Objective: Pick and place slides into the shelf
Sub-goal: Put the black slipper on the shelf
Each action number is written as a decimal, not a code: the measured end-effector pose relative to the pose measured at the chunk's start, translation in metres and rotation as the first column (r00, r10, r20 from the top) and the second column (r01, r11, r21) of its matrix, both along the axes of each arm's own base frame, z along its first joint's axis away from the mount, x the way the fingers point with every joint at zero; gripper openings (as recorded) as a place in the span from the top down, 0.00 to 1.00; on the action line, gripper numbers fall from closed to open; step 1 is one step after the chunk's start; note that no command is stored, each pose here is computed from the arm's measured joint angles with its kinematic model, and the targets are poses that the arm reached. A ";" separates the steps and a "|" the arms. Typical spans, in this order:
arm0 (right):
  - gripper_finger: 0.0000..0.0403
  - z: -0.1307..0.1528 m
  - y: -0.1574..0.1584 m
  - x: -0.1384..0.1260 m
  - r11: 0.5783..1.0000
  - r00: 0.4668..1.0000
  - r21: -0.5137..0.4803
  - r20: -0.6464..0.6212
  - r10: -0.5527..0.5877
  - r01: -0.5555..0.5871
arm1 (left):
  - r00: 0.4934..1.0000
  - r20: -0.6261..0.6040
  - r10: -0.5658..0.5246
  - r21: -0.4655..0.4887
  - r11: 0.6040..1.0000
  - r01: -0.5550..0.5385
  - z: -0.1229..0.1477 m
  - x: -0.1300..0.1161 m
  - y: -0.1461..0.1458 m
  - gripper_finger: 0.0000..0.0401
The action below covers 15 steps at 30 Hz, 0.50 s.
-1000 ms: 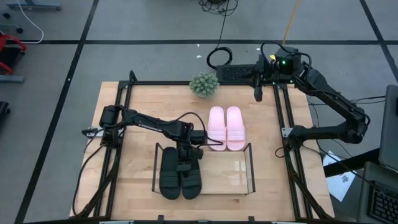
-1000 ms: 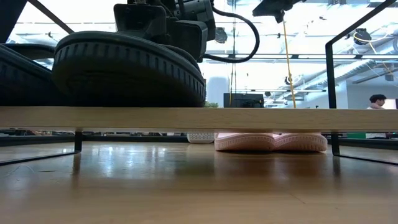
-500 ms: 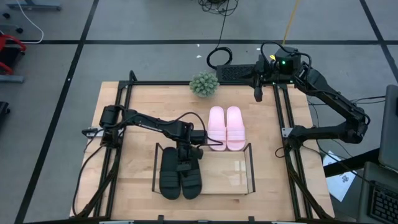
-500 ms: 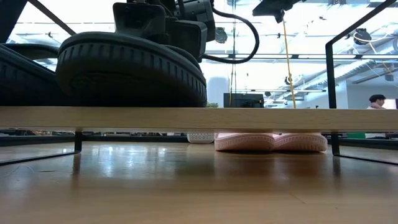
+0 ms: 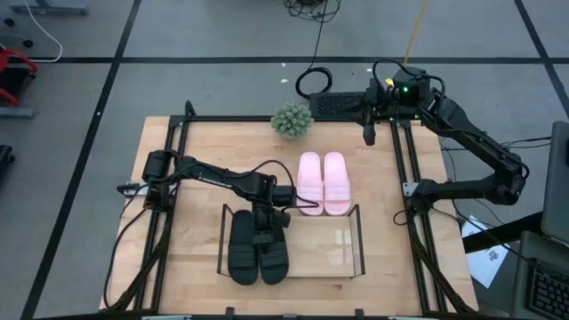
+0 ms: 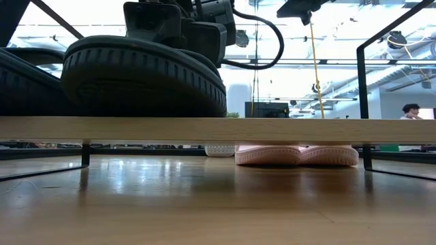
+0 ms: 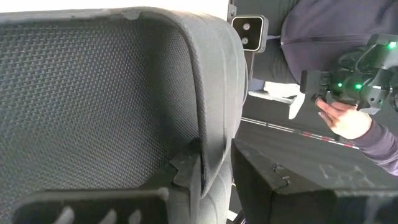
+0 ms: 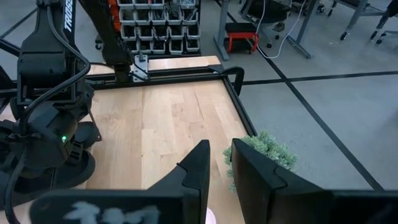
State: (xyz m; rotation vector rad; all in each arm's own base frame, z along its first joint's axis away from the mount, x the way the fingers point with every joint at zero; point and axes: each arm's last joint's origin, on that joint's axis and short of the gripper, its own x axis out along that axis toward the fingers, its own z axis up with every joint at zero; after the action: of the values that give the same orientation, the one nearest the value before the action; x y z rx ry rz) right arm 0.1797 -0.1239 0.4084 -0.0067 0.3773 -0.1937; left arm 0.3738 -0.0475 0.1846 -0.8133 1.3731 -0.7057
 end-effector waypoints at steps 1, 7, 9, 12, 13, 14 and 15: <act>0.86 0.000 0.000 0.000 1.000 1.000 0.000 0.000 0.000 0.000 | 1.000 0.000 0.000 0.000 1.000 0.000 0.000 0.000 0.000 0.79; 0.86 0.000 0.000 0.000 1.000 1.000 0.002 -0.003 0.000 0.000 | 1.000 -0.003 0.002 0.000 1.000 -0.002 0.000 0.000 0.000 0.79; 0.86 0.000 0.000 0.000 1.000 1.000 0.002 -0.003 0.000 0.000 | 1.000 -0.003 0.003 0.000 1.000 -0.003 0.000 0.000 0.000 0.79; 0.86 0.000 0.000 0.000 1.000 1.000 0.002 -0.003 0.000 0.000 | 1.000 -0.005 0.011 0.005 1.000 -0.011 0.000 0.001 0.000 0.79; 0.86 0.000 0.000 0.000 1.000 1.000 0.002 -0.003 0.000 0.000 | 1.000 -0.012 0.018 0.010 1.000 -0.018 0.000 0.001 0.000 0.79; 0.86 0.000 0.000 0.000 1.000 1.000 0.002 -0.003 0.000 0.000 | 0.999 -0.024 0.029 0.016 0.999 -0.028 0.000 0.001 0.000 0.79; 0.86 0.000 0.000 0.000 1.000 1.000 0.002 -0.003 0.001 -0.001 | 0.998 -0.045 0.044 0.017 0.999 -0.043 0.000 0.001 0.000 0.79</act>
State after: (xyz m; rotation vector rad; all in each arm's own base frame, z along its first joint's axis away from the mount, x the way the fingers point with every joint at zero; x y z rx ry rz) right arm 0.1796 -0.1238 0.4081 -0.0054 0.3804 -0.1925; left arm 0.3747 -0.0471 0.1843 -0.8483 1.3956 -0.6452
